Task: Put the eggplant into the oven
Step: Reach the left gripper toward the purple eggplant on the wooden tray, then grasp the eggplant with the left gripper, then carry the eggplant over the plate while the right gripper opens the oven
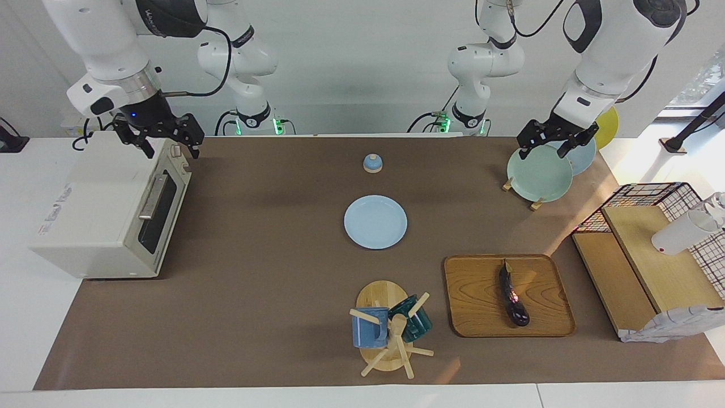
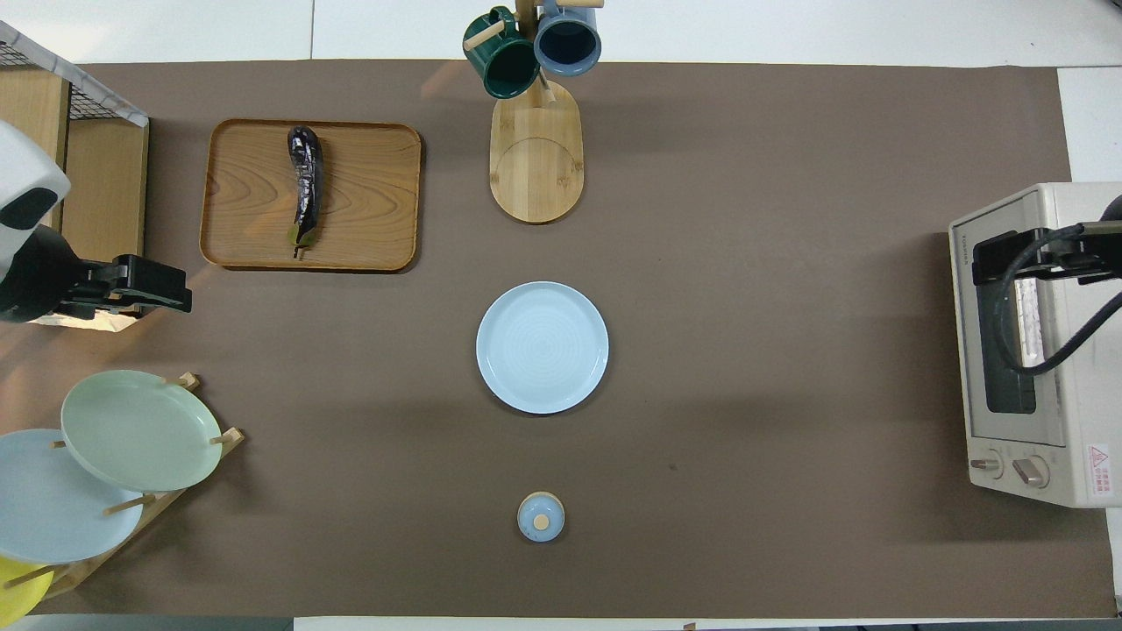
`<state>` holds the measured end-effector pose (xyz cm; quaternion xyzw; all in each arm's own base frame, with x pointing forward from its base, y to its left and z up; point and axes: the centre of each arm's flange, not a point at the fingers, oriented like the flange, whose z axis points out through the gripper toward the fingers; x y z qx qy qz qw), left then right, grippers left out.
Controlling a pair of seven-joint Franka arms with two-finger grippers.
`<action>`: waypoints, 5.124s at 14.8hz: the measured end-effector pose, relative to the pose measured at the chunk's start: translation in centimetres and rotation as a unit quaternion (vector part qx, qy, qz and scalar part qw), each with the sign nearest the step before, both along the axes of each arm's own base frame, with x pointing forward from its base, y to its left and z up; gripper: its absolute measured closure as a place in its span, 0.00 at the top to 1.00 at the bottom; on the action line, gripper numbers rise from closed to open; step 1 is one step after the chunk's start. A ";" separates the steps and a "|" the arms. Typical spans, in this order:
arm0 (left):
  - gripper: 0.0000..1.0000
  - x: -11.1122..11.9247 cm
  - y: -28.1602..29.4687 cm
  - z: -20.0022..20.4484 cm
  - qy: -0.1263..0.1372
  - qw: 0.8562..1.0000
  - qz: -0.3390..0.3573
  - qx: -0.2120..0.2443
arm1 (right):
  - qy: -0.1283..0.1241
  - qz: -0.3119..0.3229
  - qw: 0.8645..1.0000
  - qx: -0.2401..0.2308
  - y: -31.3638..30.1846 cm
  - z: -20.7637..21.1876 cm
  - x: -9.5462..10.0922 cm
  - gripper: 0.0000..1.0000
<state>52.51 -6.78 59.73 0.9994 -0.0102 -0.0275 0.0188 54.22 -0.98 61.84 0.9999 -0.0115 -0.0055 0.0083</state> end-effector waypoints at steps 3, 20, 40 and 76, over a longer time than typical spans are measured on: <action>1.00 0.0 0.0 0.0 0.000 1.000 0.000 0.000 | 0.000 0.000 1.000 0.000 0.0 0.0 0.0 1.00; 1.00 12.7 -0.9 -13.9 -0.030 0.999 0.010 -0.023 | 0.022 0.021 1.000 0.001 0.3 -1.1 -0.4 0.82; 1.00 17.8 -3.8 -28.2 -0.084 0.993 -0.088 -0.010 | 0.024 0.042 0.992 -0.116 -6.3 -12.5 -1.3 0.01; 0.28 -6.1 -33.6 -22.8 -0.043 0.997 -0.026 -0.056 | -0.008 -0.050 0.998 0.043 7.6 -30.1 1.0 0.01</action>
